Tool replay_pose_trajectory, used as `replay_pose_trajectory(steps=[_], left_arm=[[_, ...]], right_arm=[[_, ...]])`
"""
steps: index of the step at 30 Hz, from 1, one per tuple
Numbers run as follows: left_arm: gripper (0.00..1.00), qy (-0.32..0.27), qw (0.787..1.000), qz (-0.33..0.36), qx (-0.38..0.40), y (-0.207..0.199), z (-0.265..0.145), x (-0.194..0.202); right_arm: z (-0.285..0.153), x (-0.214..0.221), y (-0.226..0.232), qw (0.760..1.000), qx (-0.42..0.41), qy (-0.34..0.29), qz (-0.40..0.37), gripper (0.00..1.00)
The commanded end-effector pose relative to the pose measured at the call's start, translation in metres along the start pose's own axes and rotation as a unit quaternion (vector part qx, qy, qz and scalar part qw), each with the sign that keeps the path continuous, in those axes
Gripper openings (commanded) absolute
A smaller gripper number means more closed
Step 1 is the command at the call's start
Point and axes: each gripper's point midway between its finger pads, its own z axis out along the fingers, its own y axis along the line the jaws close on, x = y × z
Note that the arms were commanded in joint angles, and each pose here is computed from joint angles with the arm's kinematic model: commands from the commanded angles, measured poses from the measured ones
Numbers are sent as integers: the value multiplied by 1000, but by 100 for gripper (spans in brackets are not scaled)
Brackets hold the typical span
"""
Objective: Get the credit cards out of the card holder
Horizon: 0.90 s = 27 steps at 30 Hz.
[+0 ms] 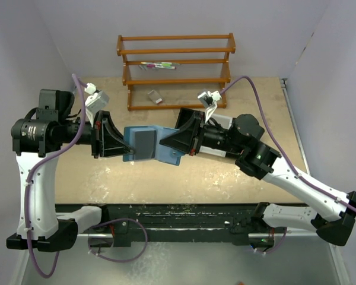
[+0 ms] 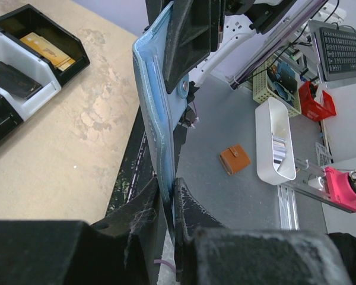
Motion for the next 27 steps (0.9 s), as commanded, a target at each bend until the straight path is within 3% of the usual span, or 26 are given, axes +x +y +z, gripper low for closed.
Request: replay_pose_trajectory(steps=[1,8,14,27], left_arm=[[17,-15,999,41,21,-15,-1,-10],[20,-22,998,39,35,-22,-2,-14],[31,-29,997,54,46,-34,-3,-17],[24,-29,997,61,46,-34,-3,-16]], right_arm=[[-9,-18,33,998,-60,-26,-23,0],[-9,-16,39,996,-81,-18,-25,0],[-12,-17,38,996,-79,-18,-29,0],[-21,-25,46,995,-94,-30,-34,0]])
